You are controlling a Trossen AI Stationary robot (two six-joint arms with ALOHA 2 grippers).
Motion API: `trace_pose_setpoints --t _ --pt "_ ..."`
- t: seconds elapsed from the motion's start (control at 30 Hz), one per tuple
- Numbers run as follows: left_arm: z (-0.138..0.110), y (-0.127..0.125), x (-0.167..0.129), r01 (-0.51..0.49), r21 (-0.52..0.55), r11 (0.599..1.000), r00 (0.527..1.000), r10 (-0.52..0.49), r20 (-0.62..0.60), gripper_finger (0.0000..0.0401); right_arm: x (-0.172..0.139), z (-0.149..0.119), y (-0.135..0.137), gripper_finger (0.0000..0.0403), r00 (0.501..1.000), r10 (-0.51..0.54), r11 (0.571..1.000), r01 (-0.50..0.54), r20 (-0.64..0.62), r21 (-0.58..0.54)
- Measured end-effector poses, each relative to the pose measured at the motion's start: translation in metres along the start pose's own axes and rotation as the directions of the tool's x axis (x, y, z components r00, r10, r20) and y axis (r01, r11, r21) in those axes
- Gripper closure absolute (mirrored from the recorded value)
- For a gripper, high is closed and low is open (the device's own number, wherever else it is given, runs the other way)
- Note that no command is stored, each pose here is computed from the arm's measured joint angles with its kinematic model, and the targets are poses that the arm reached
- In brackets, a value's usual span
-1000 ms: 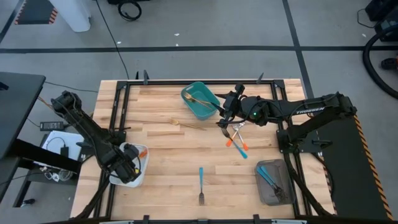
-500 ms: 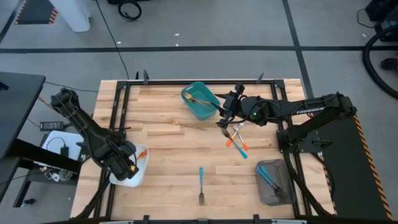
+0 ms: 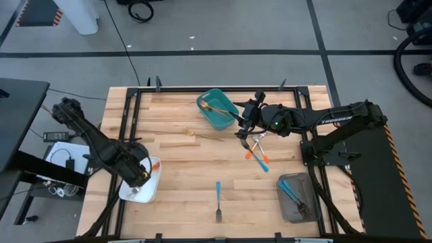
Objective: Sort silverware by color (type)
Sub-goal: Put the gold fork into the green bin
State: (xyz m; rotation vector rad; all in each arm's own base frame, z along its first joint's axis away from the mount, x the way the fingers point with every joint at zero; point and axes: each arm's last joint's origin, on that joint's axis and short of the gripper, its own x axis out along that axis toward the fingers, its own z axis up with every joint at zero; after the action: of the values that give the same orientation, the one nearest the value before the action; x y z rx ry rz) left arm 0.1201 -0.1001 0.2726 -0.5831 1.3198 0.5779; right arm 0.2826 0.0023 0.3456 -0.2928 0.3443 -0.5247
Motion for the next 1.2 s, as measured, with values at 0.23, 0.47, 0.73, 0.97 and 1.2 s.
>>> trace_pose_setpoints --t 0.23,0.47,0.73,0.97,1.2 --pt "0.018 0.002 0.001 -0.009 0.036 0.999 1.0 0.008 0.014 0.0239 0.0 0.0 0.0 0.023 1.0 0.001 1.0 -0.001 -0.004 0.001" --pt "0.036 0.004 0.003 0.001 0.076 0.997 0.999 -0.004 0.036 0.0239 0.0 -0.006 0.001 0.023 0.998 0.012 1.0 -0.012 -0.054 0.006" --pt "0.057 0.006 0.005 0.032 0.128 0.991 0.996 -0.042 0.077 0.0239 -0.001 -0.011 0.002 0.023 0.995 0.018 0.999 -0.015 -0.096 0.028" --pt "0.074 0.007 0.006 0.046 0.179 0.983 0.988 -0.071 0.137 0.0239 -0.003 -0.017 0.005 0.023 0.987 0.033 0.998 -0.026 -0.154 0.05" --pt "0.094 0.0 0.013 0.048 0.274 0.96 0.973 -0.107 0.204 0.0239 -0.008 -0.02 0.011 0.023 0.981 0.057 0.997 -0.046 -0.183 0.067"
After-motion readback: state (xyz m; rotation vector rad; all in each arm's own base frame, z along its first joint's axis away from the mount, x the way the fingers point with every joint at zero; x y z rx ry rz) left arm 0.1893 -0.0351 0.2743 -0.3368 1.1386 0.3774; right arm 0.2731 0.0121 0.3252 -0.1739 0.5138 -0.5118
